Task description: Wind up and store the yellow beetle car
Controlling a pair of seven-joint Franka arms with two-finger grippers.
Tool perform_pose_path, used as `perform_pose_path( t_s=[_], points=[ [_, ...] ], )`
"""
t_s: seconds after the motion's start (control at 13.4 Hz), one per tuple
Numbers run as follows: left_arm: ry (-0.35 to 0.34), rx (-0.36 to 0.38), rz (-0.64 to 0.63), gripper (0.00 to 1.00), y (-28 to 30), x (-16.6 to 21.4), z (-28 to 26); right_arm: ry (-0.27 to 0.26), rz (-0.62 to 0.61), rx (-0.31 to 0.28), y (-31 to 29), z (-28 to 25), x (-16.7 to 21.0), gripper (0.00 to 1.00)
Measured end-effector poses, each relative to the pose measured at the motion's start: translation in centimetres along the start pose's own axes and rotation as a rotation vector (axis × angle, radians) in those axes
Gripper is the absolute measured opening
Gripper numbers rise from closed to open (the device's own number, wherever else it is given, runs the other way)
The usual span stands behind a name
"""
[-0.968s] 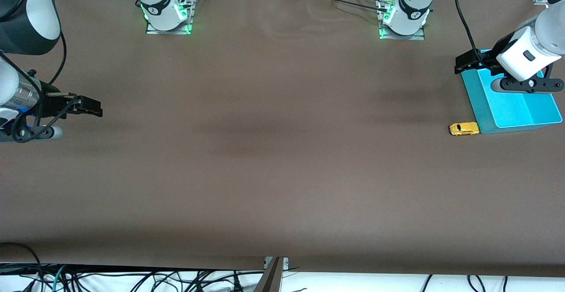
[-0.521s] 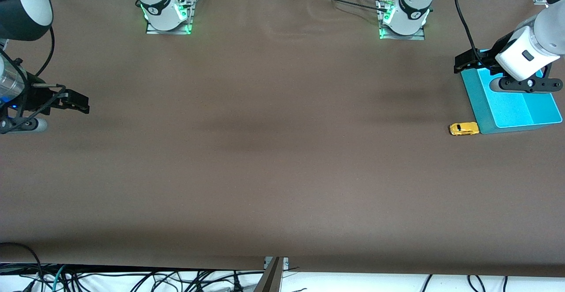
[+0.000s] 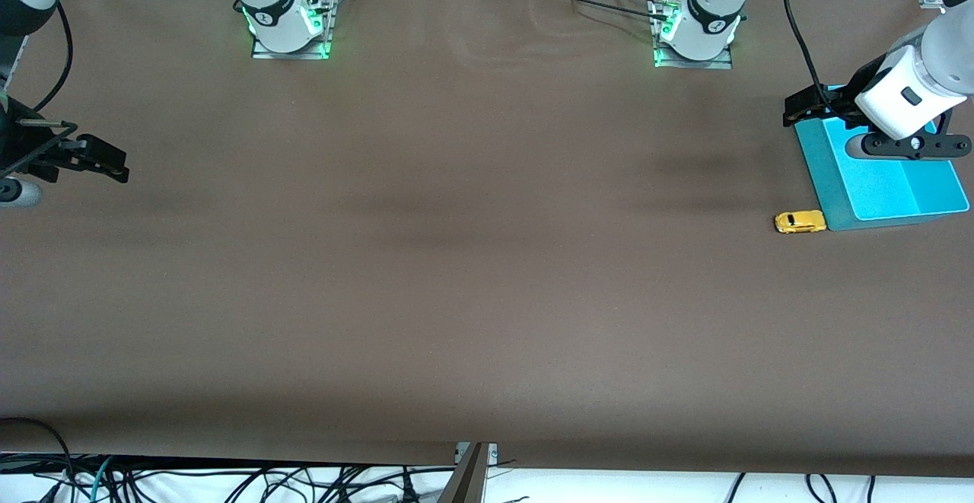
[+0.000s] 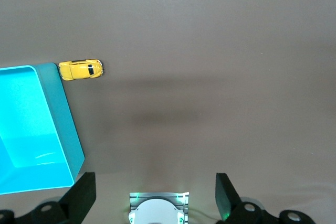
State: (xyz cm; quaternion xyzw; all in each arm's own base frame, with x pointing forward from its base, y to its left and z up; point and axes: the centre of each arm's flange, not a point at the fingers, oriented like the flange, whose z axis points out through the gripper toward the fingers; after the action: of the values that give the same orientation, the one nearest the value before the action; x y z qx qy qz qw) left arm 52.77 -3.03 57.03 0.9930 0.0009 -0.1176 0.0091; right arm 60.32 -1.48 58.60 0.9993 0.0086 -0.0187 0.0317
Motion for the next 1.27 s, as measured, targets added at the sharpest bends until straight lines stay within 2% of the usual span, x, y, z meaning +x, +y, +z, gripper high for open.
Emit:
perform_pose_path(
  t_s=[0.82,1.04,1.27],
  points=[
    [-0.021,-0.007,-0.007,1.00,-1.3,0.7,1.8,-0.016,0.019,0.029,0.8,0.8,-0.1,1.00],
    [0.038,-0.029,0.107,1.00,-7.4,2.6,7.9,-0.017,0.019,0.031,0.7,0.8,-0.1,1.00],
    [0.045,-0.040,0.274,1.00,-12.2,2.2,17.0,-0.017,0.018,0.032,0.6,0.8,-0.1,1.00]
  ],
)
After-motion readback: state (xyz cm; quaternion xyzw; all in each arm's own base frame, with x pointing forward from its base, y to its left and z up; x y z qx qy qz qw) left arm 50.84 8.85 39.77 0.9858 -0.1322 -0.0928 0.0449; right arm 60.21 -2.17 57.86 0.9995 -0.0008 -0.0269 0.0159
